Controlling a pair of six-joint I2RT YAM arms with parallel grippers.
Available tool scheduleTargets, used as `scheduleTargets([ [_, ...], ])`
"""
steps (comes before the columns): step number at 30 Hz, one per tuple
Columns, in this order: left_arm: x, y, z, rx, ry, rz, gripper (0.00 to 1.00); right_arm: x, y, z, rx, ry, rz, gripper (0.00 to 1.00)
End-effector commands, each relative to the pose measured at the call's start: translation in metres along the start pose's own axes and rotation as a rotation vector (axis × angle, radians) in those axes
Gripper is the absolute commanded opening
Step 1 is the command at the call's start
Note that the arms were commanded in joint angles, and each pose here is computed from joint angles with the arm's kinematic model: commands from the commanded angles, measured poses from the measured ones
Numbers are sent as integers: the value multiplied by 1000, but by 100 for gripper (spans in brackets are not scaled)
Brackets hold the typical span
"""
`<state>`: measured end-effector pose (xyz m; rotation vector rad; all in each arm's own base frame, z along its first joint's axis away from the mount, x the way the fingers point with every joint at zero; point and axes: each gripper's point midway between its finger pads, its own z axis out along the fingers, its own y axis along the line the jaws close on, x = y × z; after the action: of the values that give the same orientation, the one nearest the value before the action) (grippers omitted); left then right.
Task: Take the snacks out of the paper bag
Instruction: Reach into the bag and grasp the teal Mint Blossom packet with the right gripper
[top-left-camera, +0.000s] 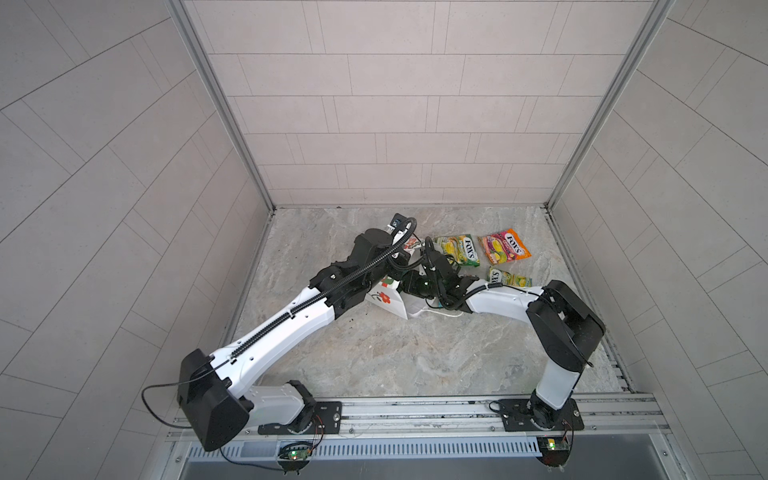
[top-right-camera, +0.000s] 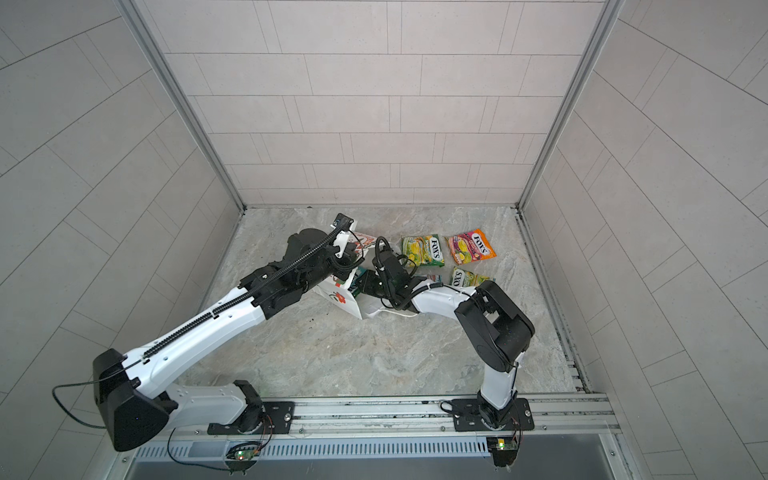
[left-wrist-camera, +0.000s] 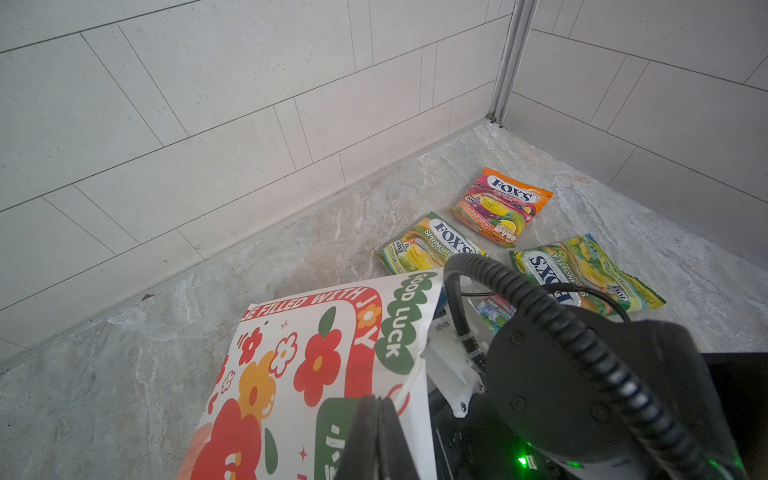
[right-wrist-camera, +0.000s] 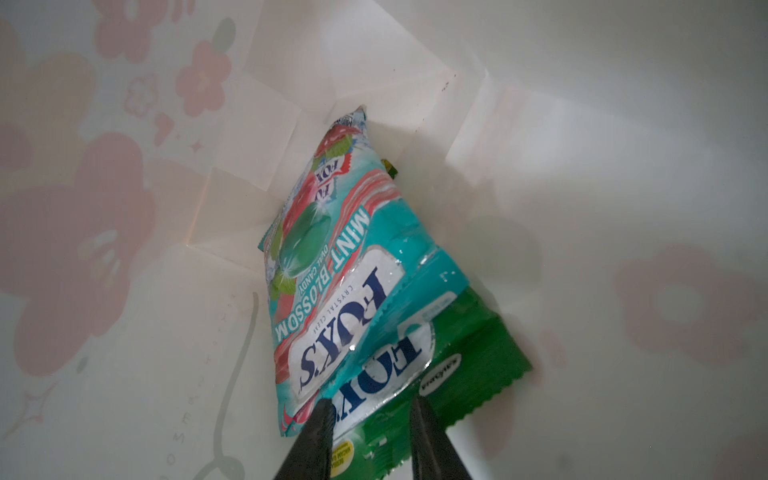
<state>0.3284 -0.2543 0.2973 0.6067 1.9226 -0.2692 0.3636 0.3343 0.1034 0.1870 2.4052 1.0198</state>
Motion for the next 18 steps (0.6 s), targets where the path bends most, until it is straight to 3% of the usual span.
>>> scheduleTargets([
  [1,-5,-1,-8,4,-17,3,0,-5,0,6,15,-18,32,33],
  [12,-6,-5,-9,18,-18,8,0,-2,1,23,7,0,69,36],
  [18,-5,-9,-8,33,-16,10,0,3,17,35,-70,22,119,38],
])
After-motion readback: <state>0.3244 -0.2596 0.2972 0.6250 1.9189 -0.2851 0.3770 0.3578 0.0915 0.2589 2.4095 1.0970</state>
